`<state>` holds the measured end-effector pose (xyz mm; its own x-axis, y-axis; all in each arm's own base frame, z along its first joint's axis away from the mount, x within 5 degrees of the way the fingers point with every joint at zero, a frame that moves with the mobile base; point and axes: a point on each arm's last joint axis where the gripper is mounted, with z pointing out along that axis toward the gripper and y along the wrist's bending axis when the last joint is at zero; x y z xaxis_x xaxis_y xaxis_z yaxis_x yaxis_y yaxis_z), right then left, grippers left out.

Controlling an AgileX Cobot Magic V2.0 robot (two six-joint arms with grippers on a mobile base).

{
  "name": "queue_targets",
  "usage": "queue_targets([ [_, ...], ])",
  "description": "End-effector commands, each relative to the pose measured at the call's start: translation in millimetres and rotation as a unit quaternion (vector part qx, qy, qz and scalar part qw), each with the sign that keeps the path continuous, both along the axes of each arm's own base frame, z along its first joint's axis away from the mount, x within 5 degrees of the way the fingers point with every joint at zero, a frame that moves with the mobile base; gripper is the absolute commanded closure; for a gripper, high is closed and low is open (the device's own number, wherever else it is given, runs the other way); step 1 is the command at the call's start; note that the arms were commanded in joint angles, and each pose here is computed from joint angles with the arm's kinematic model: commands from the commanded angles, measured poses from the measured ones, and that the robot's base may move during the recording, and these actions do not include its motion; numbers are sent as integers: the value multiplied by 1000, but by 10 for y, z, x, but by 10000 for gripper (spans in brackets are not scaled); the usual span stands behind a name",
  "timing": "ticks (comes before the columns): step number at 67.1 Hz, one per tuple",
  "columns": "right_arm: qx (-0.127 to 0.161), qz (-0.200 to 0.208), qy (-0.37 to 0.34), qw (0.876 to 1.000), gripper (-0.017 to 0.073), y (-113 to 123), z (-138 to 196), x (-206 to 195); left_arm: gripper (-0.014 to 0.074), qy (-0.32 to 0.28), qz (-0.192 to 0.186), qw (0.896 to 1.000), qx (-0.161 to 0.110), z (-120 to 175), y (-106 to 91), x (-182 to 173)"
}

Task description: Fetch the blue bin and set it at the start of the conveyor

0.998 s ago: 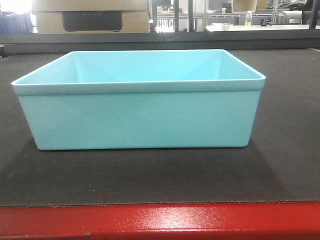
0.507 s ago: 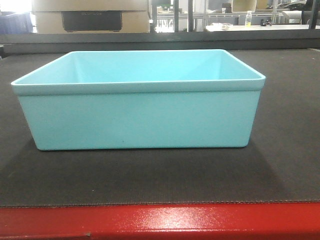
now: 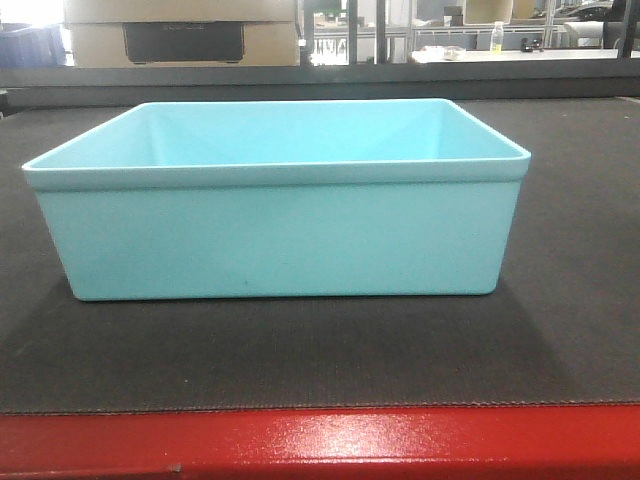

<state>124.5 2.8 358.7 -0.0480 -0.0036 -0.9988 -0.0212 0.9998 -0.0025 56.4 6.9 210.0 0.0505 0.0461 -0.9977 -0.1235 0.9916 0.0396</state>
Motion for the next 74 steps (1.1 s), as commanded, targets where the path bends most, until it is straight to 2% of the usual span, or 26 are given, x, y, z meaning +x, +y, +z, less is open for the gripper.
queue_targets([
  [1, -7, -2, -14, 1000, 721, -7, 20, -11, 704, -11, 1, 1000, -1, 23, 0, -7],
  [14, -7, -3, -18, 1000, 721, -10, 23, -50, 704, -11, 1, 1000, -1, 23, 0, -7],
  [22, 3, -22, -16, 1000, 721, -51, -101, -219, 704, -11, 1, 1000, -1, 23, 0, -7],
  [36, 33, -85, -6, 996, 721, -137, -839, -492, 704, -11, 1, 1000, -1, 23, 0, -7],
  [45, 32, -92, -21, 995, 721, -127, -1289, -632, 704, -11, 1, 1000, -1, 23, 0, -7],
  [53, 31, -92, -28, 995, 721, -117, -1529, -688, 704, -11, 1, 1000, -1, 23, 0, -7],
  [58, 29, -92, -54, 994, 721, -119, -1485, -690, 704, -11, 1, 1000, -1, 23, 0, -7],
  [74, 30, -92, -48, 994, 721, -119, -1495, -689, 704, -11, 1, 1000, -1, 23, 0, -7],
])
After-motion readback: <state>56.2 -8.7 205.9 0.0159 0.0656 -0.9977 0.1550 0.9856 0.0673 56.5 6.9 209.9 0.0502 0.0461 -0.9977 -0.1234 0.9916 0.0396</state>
